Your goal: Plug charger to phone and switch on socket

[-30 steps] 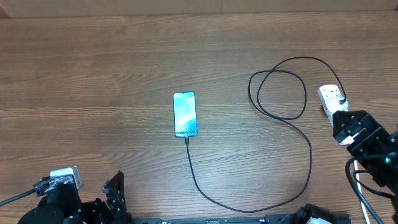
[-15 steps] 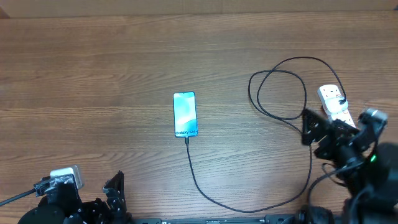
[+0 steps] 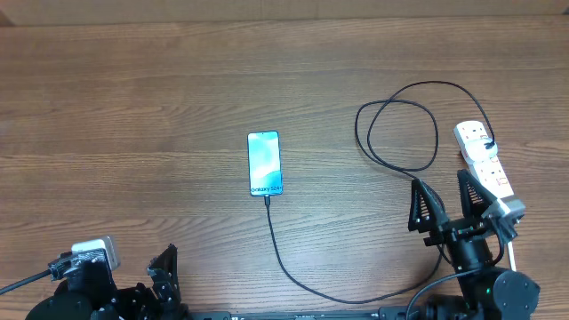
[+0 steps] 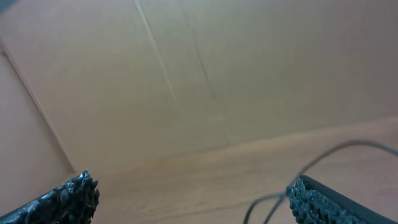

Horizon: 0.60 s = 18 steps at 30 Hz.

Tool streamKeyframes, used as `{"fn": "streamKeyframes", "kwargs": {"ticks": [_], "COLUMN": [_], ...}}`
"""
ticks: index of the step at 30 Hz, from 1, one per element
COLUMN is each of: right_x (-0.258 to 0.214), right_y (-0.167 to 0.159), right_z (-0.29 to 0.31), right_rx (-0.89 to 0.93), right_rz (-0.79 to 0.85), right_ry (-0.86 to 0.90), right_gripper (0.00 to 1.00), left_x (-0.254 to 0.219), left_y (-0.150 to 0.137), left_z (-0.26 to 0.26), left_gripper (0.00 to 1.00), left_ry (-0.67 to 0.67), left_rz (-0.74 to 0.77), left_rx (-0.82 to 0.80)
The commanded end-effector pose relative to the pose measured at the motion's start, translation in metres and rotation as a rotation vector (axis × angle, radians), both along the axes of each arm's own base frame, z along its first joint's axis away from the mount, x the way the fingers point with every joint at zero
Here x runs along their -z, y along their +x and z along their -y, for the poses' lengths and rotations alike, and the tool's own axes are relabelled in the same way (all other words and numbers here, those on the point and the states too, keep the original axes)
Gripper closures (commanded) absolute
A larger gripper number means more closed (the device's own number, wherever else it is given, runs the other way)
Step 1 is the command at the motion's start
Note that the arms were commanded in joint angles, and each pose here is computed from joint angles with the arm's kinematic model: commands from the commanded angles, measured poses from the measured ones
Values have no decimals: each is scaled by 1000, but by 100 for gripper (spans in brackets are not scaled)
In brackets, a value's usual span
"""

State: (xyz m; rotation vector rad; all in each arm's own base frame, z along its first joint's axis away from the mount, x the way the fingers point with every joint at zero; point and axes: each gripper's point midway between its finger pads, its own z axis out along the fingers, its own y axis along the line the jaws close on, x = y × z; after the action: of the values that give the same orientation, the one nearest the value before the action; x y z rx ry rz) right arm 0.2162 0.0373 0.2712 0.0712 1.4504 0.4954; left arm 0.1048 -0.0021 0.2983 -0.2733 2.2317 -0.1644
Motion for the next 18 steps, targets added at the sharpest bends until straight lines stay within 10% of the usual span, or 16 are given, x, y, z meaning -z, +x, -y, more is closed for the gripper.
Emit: {"fn": "streamKeyframes", "kwargs": {"ticks": [1, 18], "right_x": [2, 26], "right_y": [3, 19], "right_z": [4, 21], "right_rx": [27, 113], "right_rz": [26, 117], "right_ry": [-2, 33], "right_gripper": [0, 0], "left_x": [-1, -1], "left_y": [0, 0], "left_z": [-1, -1], "left_gripper": [0, 0], "left_ry": [8, 8], "left_rz": [8, 8], "left_rx": [3, 3]}}
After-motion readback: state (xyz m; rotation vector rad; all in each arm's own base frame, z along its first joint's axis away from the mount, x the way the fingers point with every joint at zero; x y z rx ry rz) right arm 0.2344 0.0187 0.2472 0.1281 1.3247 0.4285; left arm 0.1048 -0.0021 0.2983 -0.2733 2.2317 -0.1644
